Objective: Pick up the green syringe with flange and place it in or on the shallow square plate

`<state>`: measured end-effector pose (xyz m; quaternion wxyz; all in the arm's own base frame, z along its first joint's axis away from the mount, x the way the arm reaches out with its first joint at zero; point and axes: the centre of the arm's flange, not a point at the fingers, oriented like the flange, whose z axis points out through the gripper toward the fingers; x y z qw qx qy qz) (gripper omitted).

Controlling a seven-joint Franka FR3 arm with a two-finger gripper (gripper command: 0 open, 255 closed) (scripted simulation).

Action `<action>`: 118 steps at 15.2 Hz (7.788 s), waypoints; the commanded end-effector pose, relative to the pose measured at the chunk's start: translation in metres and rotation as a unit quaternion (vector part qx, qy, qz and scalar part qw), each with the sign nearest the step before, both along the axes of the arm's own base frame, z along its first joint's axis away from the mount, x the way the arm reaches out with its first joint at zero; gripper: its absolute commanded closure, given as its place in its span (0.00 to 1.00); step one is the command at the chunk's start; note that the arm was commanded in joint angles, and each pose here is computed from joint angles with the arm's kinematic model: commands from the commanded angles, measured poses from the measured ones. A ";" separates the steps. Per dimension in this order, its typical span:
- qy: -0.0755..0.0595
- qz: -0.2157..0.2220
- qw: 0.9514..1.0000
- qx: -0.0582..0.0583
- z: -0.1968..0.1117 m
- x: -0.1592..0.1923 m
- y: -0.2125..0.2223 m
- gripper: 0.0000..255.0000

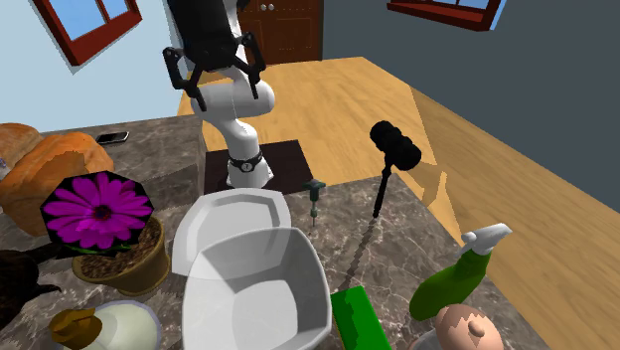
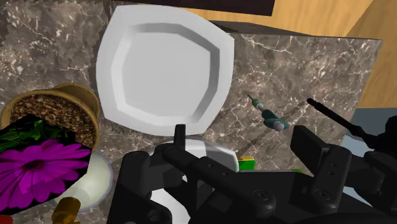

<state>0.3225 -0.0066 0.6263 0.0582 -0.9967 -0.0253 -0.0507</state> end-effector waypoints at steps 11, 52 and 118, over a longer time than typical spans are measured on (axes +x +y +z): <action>0.031 0.011 0.999 -0.036 -0.077 0.063 0.103 0.00; -0.080 0.413 0.905 -0.067 -0.253 0.078 0.198 0.00; -0.080 0.413 0.905 -0.067 -0.202 0.027 -0.062 1.00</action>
